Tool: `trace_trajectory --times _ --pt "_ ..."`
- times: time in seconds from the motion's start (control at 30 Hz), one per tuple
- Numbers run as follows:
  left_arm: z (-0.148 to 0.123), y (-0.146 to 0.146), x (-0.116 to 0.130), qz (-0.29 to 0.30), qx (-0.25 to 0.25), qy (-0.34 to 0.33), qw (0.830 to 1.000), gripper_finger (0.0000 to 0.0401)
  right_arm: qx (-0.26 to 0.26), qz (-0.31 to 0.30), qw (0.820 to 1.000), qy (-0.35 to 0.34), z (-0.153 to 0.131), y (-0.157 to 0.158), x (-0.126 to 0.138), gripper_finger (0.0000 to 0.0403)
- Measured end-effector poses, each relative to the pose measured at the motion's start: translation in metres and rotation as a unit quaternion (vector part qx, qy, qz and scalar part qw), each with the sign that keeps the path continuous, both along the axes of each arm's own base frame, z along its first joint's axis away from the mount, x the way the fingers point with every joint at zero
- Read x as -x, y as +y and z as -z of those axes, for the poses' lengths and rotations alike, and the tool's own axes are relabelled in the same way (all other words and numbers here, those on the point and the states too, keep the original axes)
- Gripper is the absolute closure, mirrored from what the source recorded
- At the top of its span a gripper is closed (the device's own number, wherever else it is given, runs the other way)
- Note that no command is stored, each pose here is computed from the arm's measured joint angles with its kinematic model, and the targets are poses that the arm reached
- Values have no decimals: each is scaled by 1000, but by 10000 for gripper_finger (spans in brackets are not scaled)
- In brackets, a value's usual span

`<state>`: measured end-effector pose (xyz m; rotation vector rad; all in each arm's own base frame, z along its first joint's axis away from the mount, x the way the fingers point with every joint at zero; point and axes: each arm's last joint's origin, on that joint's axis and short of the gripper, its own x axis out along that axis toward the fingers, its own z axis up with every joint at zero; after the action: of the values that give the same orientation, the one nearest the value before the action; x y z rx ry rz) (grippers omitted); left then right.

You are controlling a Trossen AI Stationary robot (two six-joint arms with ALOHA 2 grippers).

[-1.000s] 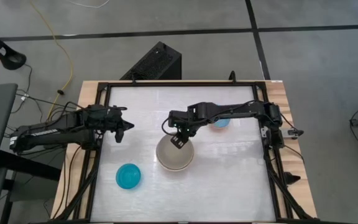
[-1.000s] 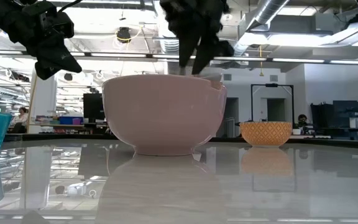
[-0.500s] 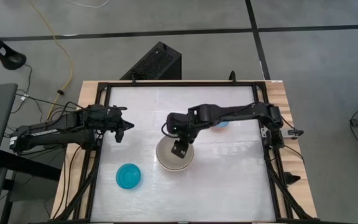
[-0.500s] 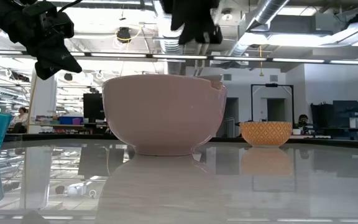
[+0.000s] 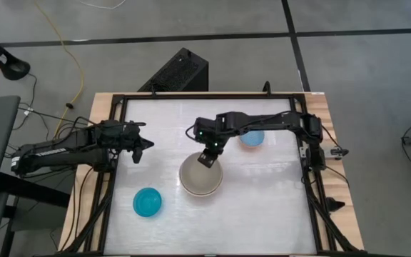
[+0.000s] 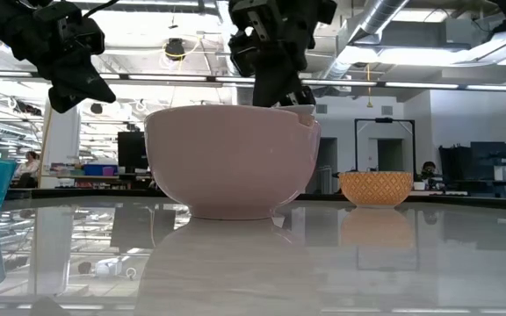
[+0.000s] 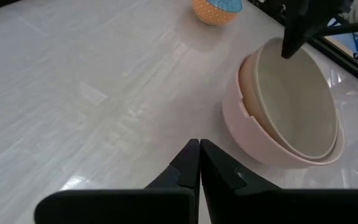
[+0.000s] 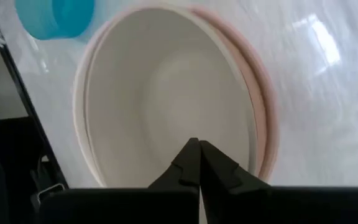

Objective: Nest bowls inside each other
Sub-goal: Stack the gray bowl into the orange bowl

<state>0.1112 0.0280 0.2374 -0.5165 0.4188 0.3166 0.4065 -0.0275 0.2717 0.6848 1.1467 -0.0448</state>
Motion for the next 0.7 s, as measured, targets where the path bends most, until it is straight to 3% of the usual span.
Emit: trace_trajectory --times 0.17,0.43,0.7 --pt "0 0 0 0 0 0 1000 401 -10 8 1000 12 1 -9 3 356" --pt "0 0 0 0 1 0 1000 401 -3 26 999 31 6 -22 5 379" --pt "0 0 0 3 -5 1 1000 401 -2 27 999 47 7 -21 8 368"
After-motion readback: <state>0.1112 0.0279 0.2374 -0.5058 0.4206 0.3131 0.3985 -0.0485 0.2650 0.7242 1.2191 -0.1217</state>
